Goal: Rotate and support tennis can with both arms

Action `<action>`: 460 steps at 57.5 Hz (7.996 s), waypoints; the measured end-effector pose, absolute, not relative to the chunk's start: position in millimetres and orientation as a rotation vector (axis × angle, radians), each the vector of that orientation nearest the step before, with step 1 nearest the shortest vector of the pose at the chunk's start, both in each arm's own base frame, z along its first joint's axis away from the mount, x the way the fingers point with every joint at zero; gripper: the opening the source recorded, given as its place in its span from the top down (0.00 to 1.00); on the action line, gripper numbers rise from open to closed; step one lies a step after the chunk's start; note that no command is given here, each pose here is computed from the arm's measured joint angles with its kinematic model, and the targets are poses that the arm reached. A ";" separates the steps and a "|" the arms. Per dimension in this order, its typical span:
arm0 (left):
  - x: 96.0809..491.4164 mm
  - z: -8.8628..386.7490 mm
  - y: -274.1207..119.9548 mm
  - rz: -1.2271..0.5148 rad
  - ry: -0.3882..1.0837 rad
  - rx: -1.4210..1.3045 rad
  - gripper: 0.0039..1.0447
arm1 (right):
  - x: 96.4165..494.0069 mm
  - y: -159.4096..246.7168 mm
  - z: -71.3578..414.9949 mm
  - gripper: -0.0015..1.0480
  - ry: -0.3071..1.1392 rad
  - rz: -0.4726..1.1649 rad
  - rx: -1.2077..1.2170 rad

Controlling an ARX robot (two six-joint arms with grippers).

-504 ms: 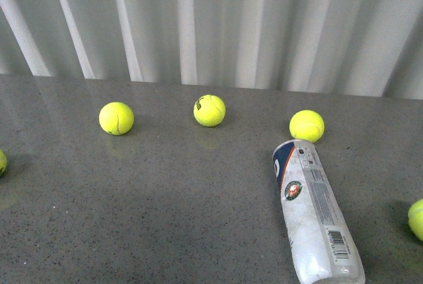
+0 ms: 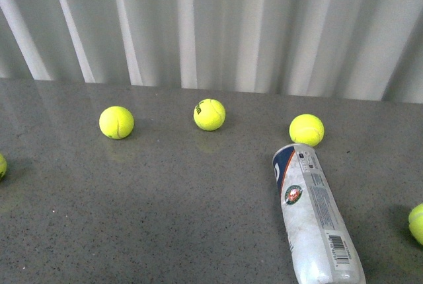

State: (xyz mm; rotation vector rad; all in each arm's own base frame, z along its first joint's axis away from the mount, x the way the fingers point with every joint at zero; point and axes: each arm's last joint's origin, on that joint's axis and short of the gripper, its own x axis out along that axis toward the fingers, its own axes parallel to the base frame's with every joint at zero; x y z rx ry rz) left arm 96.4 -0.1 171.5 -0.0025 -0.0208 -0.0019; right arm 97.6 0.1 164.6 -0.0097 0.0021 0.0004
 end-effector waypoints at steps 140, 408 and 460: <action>96.4 171.5 -0.1 -0.001 -0.021 -0.002 0.06 | 369.0 88.2 78.5 0.07 1.063 0.155 0.197; 96.4 171.5 -0.1 -0.001 -0.021 -0.002 0.06 | 313.2 227.3 50.8 0.07 0.171 0.903 -1.158; 96.4 171.5 -0.1 -0.001 -0.021 -0.002 0.06 | 269.9 0.9 197.1 0.07 0.195 -0.311 -0.276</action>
